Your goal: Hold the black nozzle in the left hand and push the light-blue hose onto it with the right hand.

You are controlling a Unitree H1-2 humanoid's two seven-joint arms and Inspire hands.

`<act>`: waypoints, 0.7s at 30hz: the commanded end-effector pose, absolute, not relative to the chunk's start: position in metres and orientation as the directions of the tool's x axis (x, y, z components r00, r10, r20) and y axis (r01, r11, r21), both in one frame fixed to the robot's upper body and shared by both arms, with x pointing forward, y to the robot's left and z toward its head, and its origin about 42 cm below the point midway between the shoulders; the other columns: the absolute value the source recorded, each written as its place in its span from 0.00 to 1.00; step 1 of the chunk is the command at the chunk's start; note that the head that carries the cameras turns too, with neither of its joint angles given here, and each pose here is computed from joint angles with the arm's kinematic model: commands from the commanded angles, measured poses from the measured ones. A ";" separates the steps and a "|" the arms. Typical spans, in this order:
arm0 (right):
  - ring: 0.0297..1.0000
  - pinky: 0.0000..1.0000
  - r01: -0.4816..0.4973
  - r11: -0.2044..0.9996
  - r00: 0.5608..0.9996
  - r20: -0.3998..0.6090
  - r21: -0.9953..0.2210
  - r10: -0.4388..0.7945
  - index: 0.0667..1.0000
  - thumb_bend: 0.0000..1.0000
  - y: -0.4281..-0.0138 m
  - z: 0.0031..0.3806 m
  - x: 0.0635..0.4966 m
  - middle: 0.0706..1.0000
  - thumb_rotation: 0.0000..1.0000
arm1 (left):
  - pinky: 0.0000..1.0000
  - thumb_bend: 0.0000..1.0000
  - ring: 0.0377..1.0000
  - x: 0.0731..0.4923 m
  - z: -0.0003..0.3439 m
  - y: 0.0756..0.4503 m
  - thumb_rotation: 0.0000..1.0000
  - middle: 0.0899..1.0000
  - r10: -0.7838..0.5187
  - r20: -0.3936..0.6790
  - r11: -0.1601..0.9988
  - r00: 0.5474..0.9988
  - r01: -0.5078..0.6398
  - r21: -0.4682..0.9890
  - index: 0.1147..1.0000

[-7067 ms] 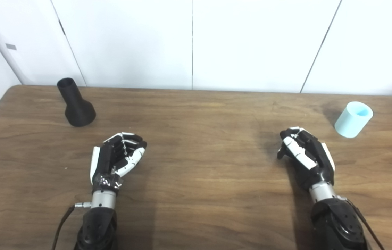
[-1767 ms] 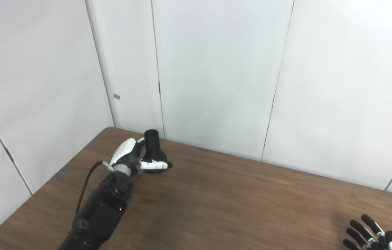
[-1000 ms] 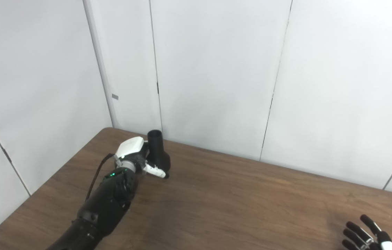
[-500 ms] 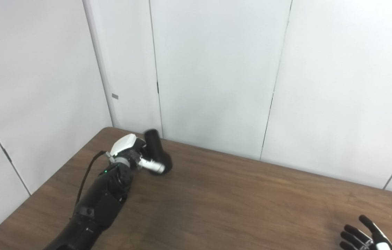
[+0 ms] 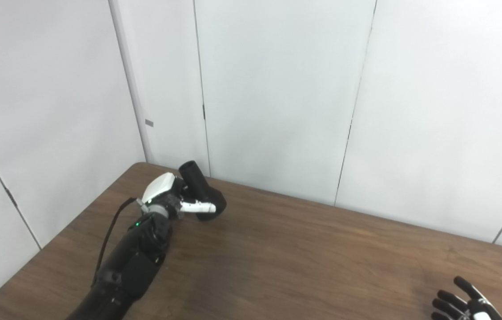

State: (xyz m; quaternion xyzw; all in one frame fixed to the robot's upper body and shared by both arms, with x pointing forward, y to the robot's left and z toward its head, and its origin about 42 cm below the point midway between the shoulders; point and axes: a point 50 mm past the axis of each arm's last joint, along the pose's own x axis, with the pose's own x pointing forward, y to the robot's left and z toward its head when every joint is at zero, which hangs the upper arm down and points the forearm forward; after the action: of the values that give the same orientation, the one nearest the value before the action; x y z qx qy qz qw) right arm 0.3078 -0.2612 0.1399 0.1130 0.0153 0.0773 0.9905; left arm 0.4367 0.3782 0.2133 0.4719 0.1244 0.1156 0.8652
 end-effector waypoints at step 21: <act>0.67 0.61 -0.185 0.963 0.982 0.075 0.195 0.173 0.78 0.33 -0.250 0.150 0.313 0.66 0.48 | 0.36 0.51 0.41 0.377 0.242 0.263 0.00 0.47 -0.065 0.127 0.399 0.990 -0.091 0.912 0.40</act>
State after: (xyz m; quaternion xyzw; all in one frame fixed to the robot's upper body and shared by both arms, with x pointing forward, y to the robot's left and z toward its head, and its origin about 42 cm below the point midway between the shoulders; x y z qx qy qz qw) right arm 0.3106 -0.2527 0.1375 0.1050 0.0064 0.0851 0.9908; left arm 0.3771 0.2688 0.2219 0.5359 -0.0227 0.0016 0.8440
